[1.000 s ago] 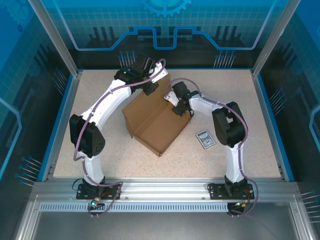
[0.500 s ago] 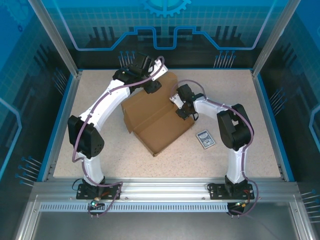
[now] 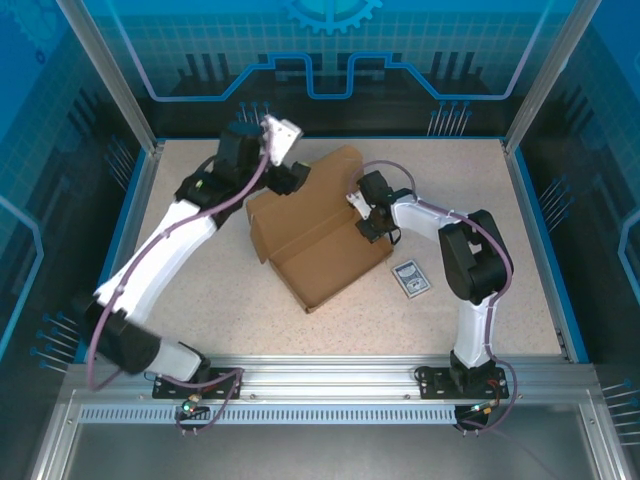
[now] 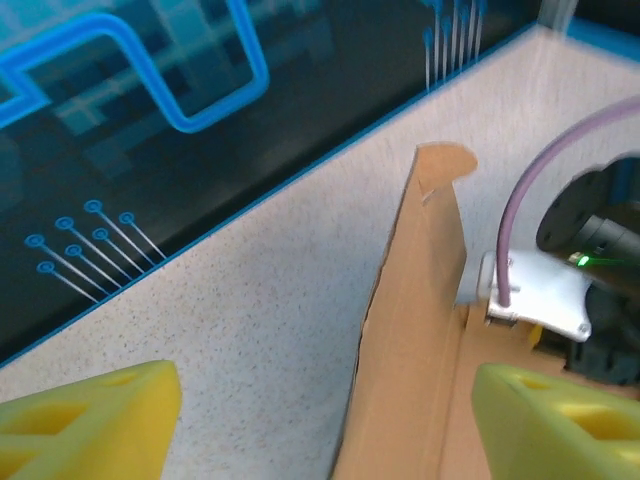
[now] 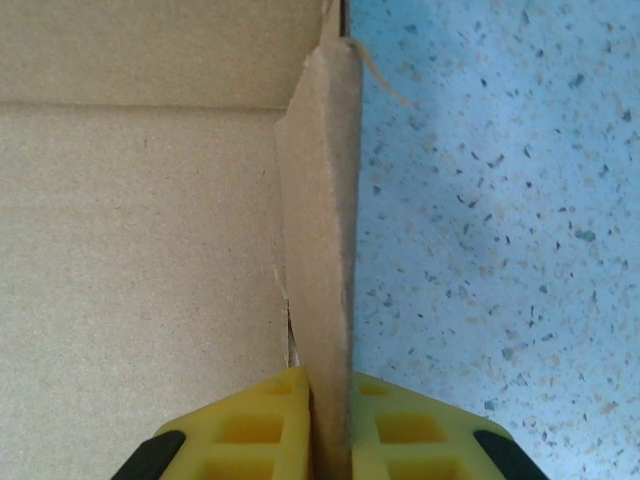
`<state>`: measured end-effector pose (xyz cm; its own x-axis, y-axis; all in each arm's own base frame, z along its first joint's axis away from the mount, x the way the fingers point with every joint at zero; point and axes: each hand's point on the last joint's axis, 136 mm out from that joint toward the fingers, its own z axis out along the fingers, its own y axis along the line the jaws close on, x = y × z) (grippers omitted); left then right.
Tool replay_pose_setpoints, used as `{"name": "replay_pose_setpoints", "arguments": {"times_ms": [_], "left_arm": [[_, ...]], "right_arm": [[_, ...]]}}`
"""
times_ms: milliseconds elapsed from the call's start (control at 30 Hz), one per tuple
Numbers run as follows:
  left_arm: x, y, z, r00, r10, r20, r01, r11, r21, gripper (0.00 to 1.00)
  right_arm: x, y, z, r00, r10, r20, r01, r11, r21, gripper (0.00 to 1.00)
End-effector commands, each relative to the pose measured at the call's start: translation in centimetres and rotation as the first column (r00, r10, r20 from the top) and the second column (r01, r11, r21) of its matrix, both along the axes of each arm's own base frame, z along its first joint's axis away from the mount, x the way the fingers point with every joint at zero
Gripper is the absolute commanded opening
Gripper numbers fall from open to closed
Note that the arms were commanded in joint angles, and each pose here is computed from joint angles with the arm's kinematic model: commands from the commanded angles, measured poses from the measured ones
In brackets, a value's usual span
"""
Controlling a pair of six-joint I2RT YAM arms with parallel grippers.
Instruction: Fold the paper box
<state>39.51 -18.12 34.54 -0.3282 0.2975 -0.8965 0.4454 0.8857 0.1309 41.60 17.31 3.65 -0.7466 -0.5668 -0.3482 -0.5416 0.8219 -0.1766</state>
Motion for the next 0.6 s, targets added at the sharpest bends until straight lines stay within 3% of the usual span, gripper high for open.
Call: {"name": "replay_pose_setpoints", "arguments": {"times_ms": [0,133,300,567], "left_arm": [[-2.0,2.9,2.0,0.981,0.189,0.035,-0.171,0.942,-0.287,0.83],[-4.9,6.3,-2.6,0.946,0.314,-0.078,-0.323,0.901,-0.291,0.83],[-7.3,7.5,-9.4,0.908,0.345,-0.238,-0.398,0.886,-0.237,0.85],[-6.3,7.5,-13.9,0.881,0.346,-0.323,-0.423,0.881,-0.212,0.84]], "right_arm": [[-0.5,-2.3,0.3,0.996,-0.082,-0.033,0.081,0.996,-0.021,0.12],[-0.5,-2.5,0.8,0.994,-0.109,-0.029,0.11,0.994,0.013,0.12],[-0.4,-2.5,0.9,0.993,-0.113,-0.027,0.114,0.993,0.016,0.12],[-0.3,-2.3,1.0,0.994,-0.108,-0.022,0.108,0.994,0.021,0.11]]}}
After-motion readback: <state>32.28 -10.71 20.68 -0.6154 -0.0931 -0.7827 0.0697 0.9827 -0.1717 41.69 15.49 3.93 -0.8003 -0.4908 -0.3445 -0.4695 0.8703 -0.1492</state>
